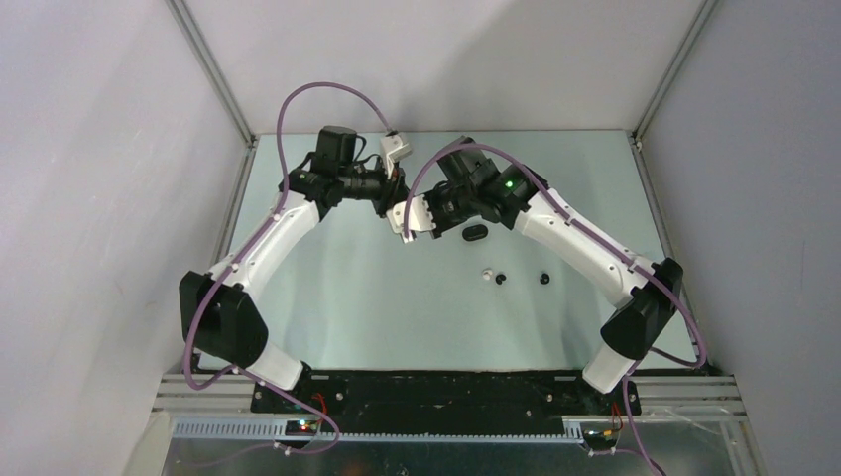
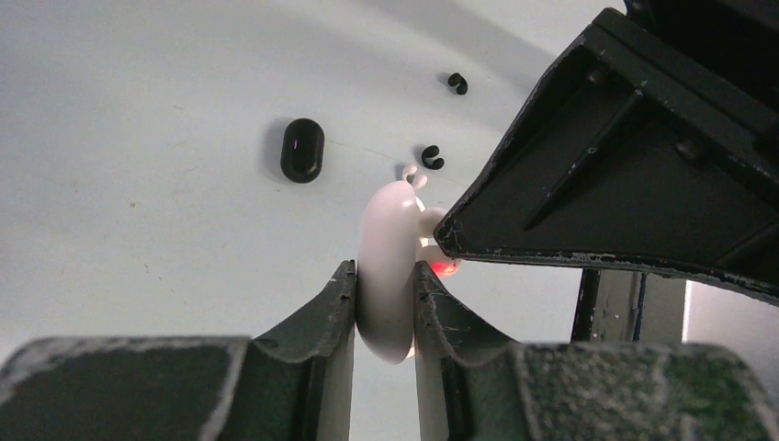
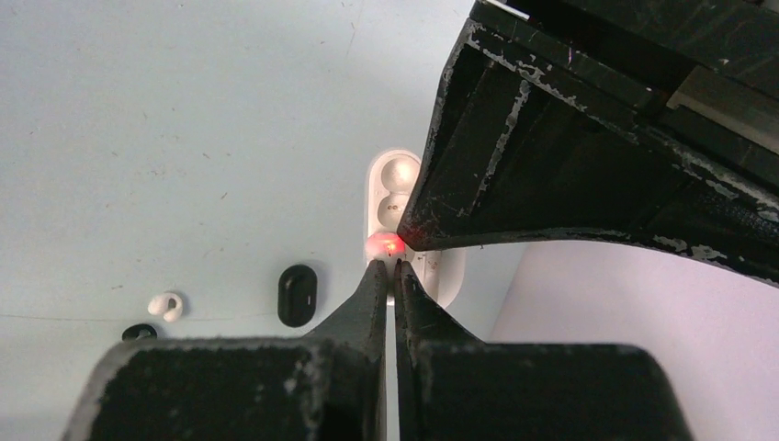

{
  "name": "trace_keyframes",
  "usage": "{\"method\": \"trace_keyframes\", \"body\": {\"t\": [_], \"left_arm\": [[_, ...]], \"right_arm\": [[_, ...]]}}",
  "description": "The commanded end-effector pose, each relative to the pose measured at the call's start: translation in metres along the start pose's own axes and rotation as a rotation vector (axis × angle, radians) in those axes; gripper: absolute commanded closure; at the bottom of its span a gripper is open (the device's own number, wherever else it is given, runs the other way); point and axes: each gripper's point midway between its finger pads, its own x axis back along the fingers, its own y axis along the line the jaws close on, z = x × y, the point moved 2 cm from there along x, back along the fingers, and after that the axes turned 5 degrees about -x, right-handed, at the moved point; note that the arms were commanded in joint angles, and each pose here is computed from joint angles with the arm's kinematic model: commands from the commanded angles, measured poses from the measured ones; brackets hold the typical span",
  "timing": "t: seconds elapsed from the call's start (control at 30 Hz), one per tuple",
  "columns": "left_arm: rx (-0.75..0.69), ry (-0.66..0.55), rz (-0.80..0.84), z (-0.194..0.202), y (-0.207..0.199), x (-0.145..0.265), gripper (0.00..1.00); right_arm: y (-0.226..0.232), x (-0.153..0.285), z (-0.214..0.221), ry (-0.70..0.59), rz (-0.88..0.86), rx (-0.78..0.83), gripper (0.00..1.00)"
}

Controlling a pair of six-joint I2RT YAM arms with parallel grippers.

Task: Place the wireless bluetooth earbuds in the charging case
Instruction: Place the earbud in the charging case.

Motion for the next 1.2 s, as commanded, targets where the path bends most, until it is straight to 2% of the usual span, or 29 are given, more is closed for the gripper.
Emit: {"method": "trace_keyframes", "body": {"t": [0.0, 0.47, 1.17], "left_arm": [[-0.029, -0.048, 0.024, -0.016, -0.013, 0.006, 1.0], [-0.014, -0.044, 0.019, -0.015, -0.013, 0.006, 1.0], [-0.014, -0.05, 0.011, -0.014, -0.02, 0.008, 1.0]], "right_arm": [[-0.016, 0.019, -0.007, 0.011, 0.09, 0.054, 1.0], [-0.01, 0.023, -0.002, 0.041, 0.089, 0.048, 1.0], [0.008, 0.008, -0.011, -0.022, 0.003, -0.041, 1.0]]}}
